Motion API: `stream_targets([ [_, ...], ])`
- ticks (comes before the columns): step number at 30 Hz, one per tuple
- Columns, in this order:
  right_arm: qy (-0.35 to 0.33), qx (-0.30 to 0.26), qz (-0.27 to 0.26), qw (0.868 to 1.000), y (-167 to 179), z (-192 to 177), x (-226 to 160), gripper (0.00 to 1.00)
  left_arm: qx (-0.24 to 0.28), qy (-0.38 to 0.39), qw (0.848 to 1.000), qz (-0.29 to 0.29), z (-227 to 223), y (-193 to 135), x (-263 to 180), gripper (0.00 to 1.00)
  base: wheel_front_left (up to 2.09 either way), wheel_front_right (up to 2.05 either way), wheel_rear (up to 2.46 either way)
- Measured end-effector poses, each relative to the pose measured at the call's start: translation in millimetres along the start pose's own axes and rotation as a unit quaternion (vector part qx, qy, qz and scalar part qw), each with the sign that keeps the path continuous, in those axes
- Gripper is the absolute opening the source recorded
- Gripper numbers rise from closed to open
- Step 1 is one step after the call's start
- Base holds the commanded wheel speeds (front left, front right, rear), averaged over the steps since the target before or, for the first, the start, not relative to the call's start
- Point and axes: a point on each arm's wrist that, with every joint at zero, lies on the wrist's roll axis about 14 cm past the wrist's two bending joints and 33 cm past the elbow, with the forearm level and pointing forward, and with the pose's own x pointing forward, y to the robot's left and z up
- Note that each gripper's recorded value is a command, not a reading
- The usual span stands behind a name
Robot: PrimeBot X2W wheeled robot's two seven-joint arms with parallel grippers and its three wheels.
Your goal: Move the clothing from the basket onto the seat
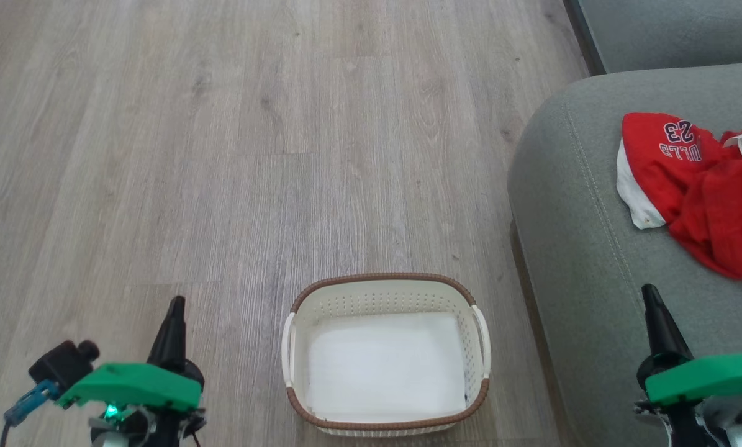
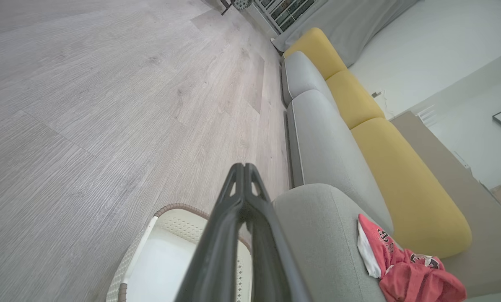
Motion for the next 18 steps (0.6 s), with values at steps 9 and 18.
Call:
stream_targets([
  [9, -0.002, 0.054, -0.003, 0.999, 1.5, -0.1, 4.2, 0.0, -0.049, 0.002, 0.999, 0.002, 1.8, 2.2, 0.5, 0.0, 0.0, 0.0, 0.0],
  [18, 0.002, 0.095, -0.009, 0.995, -0.7, -2.3, 4.0, 0.0, -0.096, -0.001, 0.995, 0.003, 4.5, 2.7, 1.7, 0.0, 0.0, 0.0, 0.0],
])
